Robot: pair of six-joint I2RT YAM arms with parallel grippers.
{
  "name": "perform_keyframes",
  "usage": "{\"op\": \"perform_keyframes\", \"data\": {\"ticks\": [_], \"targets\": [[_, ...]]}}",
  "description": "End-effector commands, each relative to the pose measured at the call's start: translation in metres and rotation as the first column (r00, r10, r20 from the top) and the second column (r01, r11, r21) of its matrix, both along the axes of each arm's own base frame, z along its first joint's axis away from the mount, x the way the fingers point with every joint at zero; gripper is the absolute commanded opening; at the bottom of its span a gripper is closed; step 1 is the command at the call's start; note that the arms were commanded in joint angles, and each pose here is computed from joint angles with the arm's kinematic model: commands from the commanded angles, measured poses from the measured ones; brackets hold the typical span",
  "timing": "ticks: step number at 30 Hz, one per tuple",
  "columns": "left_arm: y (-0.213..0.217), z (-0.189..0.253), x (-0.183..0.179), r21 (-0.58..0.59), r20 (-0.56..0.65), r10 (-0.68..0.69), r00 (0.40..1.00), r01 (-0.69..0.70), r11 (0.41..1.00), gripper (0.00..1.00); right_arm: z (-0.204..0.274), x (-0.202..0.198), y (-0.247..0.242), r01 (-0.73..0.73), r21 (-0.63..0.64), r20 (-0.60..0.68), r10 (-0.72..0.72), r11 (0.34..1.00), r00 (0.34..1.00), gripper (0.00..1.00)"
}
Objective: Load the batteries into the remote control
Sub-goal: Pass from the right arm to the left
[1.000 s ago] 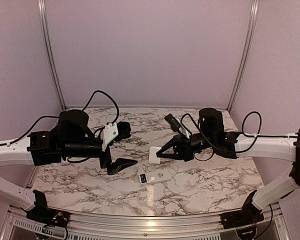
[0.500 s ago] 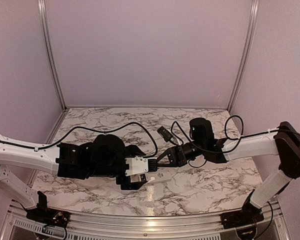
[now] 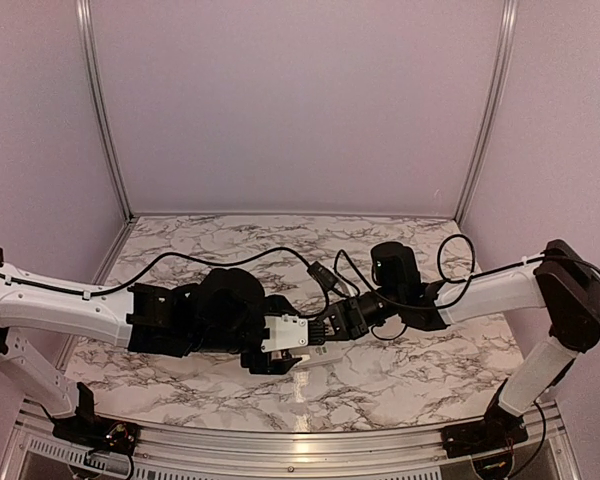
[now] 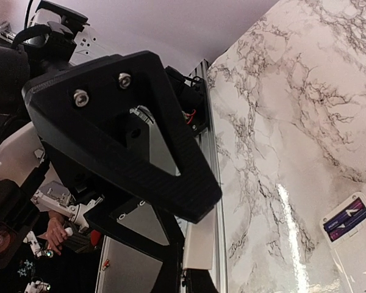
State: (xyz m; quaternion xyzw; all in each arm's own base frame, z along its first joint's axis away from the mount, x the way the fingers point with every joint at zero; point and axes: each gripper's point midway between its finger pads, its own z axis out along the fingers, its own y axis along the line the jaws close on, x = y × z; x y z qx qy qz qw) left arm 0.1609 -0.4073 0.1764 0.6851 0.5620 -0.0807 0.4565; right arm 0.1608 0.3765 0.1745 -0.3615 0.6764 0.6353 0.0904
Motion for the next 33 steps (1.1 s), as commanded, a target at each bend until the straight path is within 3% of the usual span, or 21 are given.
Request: {"op": "perform_keyframes", "data": {"ticks": [1, 5, 10, 16, 23, 28, 33], "targets": [[-0.006, -0.007, -0.004, 0.047, -0.014, -0.036, 0.999, 0.037, 0.998, 0.79, 0.009, -0.002, 0.006, -0.024, 0.031, 0.014, 0.024, 0.999, 1.0, 0.0], [-0.006, -0.014, -0.006, 0.079, -0.022, -0.047, 0.999, 0.048, 0.996, 0.75, 0.009, -0.002, 0.006, -0.026, 0.033, 0.013, 0.026, 0.999, 1.0, 0.0], [-0.008, -0.014, -0.005, 0.087, -0.02, -0.045, 0.999, 0.046, 0.995, 0.6, 0.008, -0.003, 0.006, -0.032, 0.034, 0.006, 0.032, 0.999, 0.999, 0.0], [-0.007, -0.014, -0.001, 0.073, -0.023, -0.008, 1.0, 0.01, 0.997, 0.53, 0.007, -0.002, 0.007, -0.031, 0.034, -0.001, 0.032, 0.999, 1.0, 0.0], [0.002, -0.023, 0.0, -0.011, -0.175, 0.073, 0.982, -0.076, 0.997, 0.51, 0.006, 0.015, -0.007, 0.033, 0.023, 0.005, -0.033, 0.999, 0.999, 0.49], [0.007, -0.033, 0.002, -0.086, -0.336, 0.091, 0.938, -0.127, 0.988, 0.51, -0.003, 0.036, -0.025, 0.133, -0.018, 0.021, -0.133, 0.991, 0.991, 0.53], [0.012, -0.055, 0.014, -0.078, -0.449, 0.131, 0.884, -0.185, 0.98, 0.52, -0.012, 0.051, -0.043, 0.217, -0.032, 0.008, -0.217, 0.976, 0.976, 0.53]]}}
